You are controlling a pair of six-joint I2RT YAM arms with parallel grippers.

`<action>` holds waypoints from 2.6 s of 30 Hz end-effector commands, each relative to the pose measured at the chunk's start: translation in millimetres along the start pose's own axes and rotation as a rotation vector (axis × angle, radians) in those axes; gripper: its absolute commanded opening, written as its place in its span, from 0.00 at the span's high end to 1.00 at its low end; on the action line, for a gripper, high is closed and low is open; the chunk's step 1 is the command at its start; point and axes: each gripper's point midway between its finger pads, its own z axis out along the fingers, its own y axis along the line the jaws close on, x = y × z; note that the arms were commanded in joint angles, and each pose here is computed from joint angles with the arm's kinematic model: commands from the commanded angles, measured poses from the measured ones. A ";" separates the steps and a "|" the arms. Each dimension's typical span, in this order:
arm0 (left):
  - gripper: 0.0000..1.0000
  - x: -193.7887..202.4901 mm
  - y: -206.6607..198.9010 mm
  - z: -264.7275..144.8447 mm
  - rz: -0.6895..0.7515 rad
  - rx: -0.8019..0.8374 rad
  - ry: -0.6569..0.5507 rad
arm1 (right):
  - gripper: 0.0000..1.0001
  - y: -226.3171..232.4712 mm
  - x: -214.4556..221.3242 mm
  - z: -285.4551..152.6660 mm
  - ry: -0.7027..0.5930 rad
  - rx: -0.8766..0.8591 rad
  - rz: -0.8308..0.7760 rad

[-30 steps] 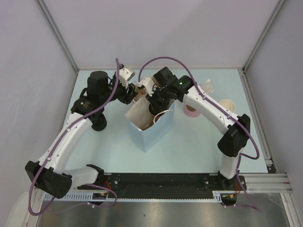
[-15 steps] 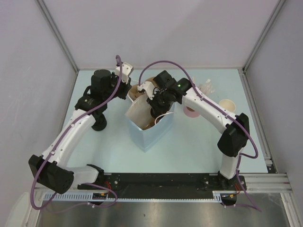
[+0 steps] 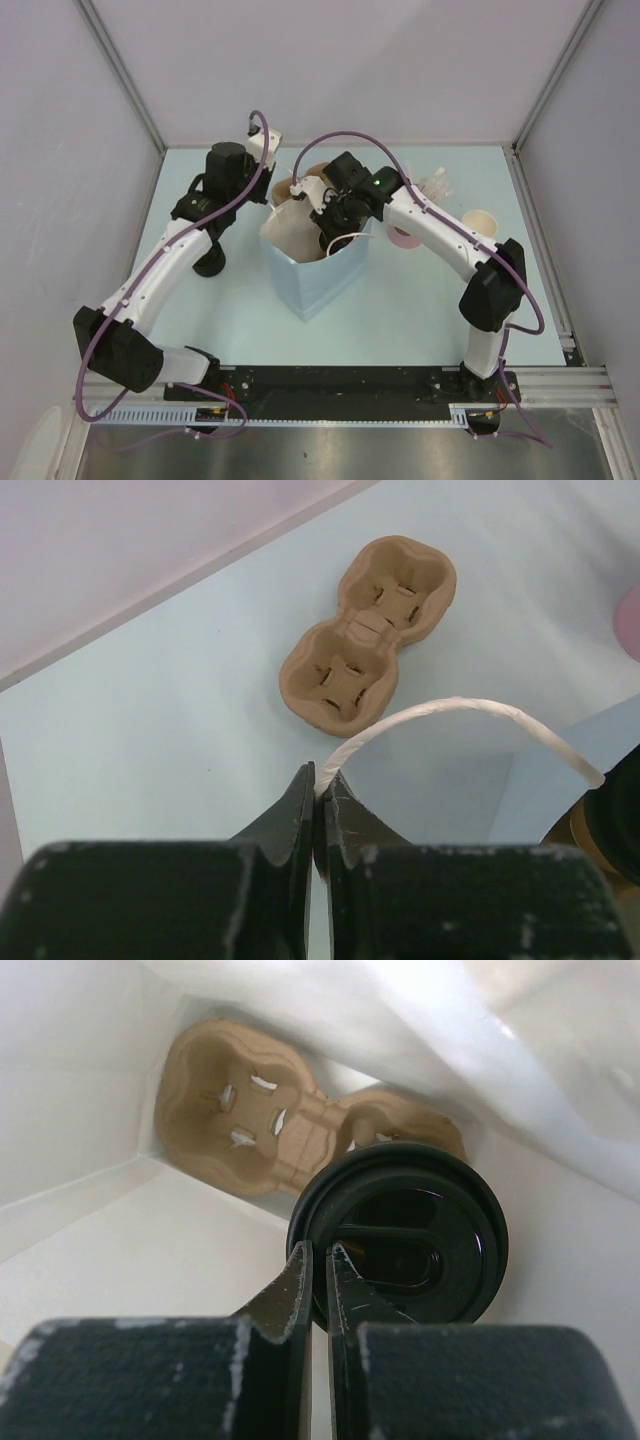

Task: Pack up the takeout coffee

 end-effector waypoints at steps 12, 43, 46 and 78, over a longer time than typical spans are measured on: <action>0.94 -25.3 14.7 -12.9 -0.040 -0.065 -0.072 | 1.00 14.8 28.7 21.6 0.163 -0.065 -0.036; 0.96 -23.7 14.1 -21.7 -0.035 -0.064 -0.093 | 1.00 -0.6 78.4 63.5 0.239 -0.061 0.000; 0.96 -23.4 14.1 -22.0 -0.035 -0.064 -0.093 | 1.00 -3.1 82.6 66.4 0.249 -0.053 0.000; 0.81 -20.9 9.1 -19.5 -0.027 -0.038 -0.089 | 0.48 9.7 -6.8 -20.8 0.020 -0.005 -0.100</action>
